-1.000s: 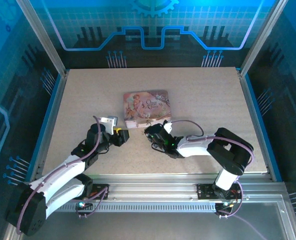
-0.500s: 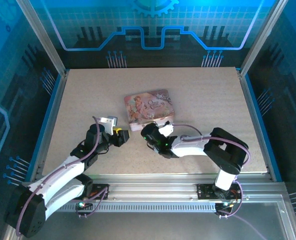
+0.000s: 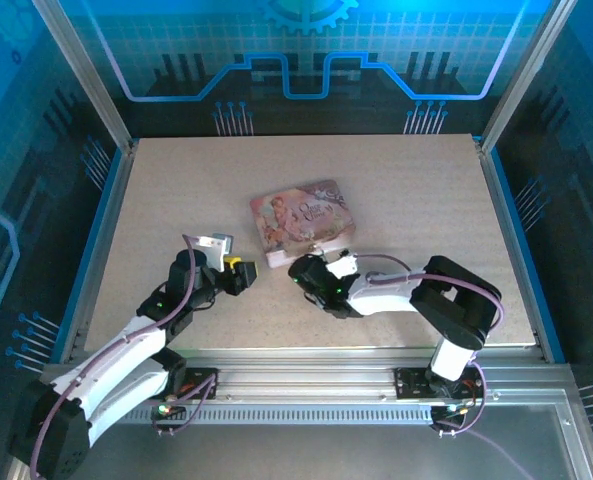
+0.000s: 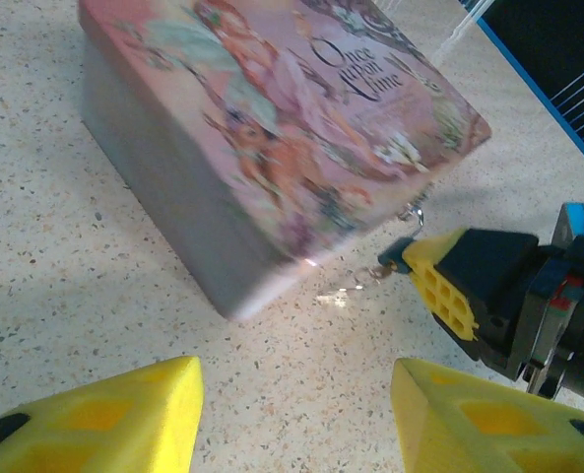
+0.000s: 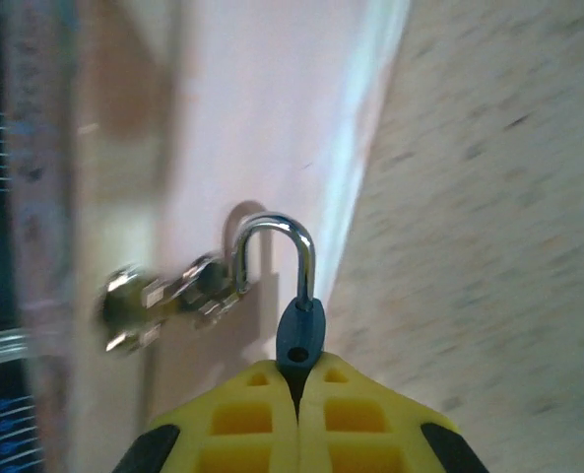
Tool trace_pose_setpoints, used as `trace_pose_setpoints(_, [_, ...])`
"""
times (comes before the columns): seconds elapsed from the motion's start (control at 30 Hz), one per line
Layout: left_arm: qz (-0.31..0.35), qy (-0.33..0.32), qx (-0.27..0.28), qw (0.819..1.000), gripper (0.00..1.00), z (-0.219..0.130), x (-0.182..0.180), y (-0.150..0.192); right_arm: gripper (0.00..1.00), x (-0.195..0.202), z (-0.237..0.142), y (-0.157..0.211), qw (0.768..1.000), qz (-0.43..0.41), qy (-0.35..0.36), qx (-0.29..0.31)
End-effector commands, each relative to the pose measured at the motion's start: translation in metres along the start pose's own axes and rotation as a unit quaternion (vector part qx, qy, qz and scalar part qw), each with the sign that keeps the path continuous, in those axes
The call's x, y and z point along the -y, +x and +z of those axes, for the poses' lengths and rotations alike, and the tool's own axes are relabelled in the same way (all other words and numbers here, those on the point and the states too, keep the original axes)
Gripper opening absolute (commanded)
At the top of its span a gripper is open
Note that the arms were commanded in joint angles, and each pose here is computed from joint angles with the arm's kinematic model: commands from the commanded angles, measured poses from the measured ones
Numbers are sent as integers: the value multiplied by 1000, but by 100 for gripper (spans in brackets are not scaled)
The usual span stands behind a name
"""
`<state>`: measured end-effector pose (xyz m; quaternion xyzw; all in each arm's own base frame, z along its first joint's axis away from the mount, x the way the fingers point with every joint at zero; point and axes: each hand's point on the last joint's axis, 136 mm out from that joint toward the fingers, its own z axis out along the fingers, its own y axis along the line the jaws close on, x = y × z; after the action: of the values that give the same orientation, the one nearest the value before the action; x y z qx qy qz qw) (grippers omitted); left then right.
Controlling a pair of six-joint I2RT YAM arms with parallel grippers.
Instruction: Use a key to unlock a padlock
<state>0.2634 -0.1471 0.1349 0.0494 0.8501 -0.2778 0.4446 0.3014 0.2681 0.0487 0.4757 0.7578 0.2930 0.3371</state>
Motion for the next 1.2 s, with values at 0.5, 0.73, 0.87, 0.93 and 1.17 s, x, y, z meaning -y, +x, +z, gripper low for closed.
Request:
trace_pose_setpoints(0.5, [1,-12,-1,1000,54,-6,-8,6,0,-20,-9,-29,995,-64,-61,-45])
trace_pose_setpoints(0.73, [-5,-6,6,1000,54,-5,-8,8,0,-9,-16,-36,996,-51,-33,-62])
trace_pose_setpoints(0.87, [2,-5,5,1000,54,-5,-7,7,0,-5,-16,-45,997,-47,-20,-57])
trace_pose_setpoints(0.93, [6,-5,4,1000,54,-6,-7,5,0,2,-18,-48,996,-70,3,-60])
trace_pose_setpoints(1.17, [0,0,4,1000,55,-12,-1,-1,0,18,-43,-65,986,-140,44,-79])
